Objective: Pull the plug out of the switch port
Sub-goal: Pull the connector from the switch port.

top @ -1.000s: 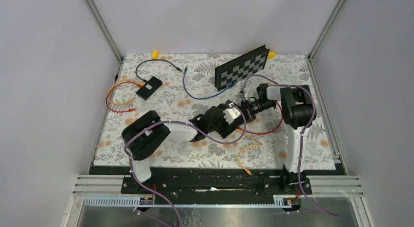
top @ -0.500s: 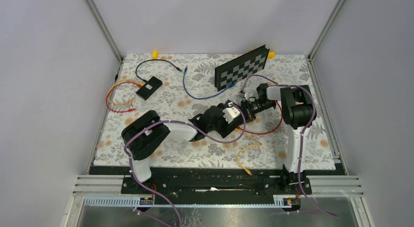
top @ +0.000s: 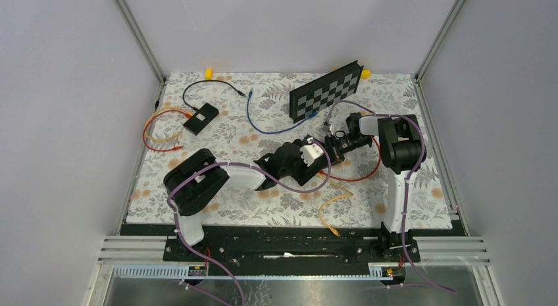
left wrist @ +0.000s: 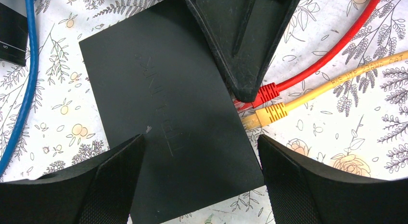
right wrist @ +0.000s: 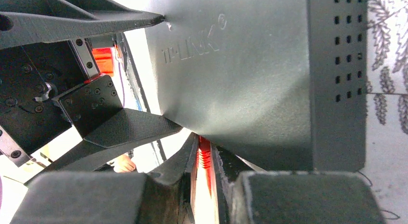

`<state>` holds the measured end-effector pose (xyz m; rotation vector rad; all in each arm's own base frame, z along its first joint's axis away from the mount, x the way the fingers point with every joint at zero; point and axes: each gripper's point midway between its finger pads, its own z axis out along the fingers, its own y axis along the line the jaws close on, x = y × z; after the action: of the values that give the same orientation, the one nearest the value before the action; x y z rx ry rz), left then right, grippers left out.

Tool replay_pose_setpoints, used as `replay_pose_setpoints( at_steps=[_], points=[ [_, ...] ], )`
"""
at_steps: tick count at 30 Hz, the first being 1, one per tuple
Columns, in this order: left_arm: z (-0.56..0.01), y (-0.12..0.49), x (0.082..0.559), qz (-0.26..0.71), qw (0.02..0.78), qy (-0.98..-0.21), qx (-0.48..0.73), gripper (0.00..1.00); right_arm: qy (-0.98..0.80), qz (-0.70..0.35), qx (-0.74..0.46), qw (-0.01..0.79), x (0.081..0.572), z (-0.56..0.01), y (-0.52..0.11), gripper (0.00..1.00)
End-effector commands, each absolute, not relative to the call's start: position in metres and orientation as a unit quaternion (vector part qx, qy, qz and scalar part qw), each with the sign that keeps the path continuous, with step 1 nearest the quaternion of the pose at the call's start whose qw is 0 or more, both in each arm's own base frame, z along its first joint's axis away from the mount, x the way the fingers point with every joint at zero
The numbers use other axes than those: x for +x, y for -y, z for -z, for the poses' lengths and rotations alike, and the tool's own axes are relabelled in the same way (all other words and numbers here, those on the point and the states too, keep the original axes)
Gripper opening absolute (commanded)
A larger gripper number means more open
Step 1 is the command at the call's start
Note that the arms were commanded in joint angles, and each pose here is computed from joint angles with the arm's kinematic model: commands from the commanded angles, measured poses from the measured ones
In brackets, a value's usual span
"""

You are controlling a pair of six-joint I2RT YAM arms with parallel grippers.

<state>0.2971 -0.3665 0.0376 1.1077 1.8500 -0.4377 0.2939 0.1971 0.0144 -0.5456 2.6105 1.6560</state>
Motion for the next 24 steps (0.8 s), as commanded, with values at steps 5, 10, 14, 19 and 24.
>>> replay_pose_setpoints(
  at_steps=[5,10,14,19,24],
  points=[
    [-0.02,0.338,0.3,0.148,0.423,-0.782,0.433,0.87,-0.827,-0.516,-0.214,0.059,0.3,-0.033,-0.186,0.0],
    [-0.022,0.338,0.301,0.149,0.425,-0.781,0.432,0.87,-0.833,-0.508,-0.21,0.058,0.302,-0.03,-0.184,0.0],
    [-0.023,0.338,0.301,0.147,0.426,-0.782,0.431,0.87,-0.836,-0.507,-0.204,0.057,0.302,-0.029,-0.184,0.0],
    [-0.021,0.336,0.303,0.142,0.425,-0.785,0.428,0.87,-0.832,-0.523,-0.176,0.05,0.301,-0.028,-0.188,0.0],
    [-0.021,0.337,0.304,0.143,0.426,-0.785,0.427,0.87,-0.831,-0.529,-0.169,0.041,0.299,-0.022,-0.189,0.12]
  ],
)
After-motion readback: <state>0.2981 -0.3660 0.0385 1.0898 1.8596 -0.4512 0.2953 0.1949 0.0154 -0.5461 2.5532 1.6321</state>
